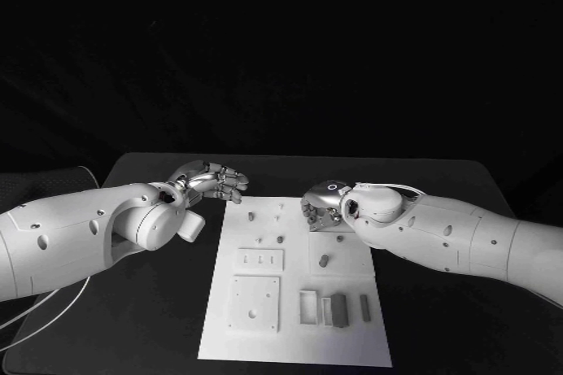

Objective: Assemble the parts on the task board

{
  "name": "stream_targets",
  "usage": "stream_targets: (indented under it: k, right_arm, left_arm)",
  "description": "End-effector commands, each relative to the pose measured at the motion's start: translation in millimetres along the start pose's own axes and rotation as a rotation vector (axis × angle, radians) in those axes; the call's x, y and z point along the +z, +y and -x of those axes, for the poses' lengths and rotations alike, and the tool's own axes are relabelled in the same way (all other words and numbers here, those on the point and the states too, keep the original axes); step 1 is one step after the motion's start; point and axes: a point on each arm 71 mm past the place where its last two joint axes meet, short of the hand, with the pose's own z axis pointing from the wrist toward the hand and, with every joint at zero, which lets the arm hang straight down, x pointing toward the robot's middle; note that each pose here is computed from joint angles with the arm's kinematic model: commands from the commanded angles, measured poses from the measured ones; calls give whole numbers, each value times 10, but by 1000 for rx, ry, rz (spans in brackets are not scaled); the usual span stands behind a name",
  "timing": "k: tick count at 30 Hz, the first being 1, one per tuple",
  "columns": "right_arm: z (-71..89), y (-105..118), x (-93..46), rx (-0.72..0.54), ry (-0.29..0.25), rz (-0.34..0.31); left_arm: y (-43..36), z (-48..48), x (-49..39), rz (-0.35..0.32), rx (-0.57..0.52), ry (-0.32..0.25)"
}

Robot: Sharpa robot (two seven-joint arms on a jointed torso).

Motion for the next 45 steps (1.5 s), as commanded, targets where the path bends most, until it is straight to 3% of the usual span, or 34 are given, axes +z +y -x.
stream_targets:
  k: [1,45]
  right_arm:
    - [-62,-3,-14,-26,44,-7]
    - [-128,32,-24,-64,76,-21]
  left_arm:
    - [-12,-11,0,-2,-3,14]
    - [-5,5,-6,2,-1,11]
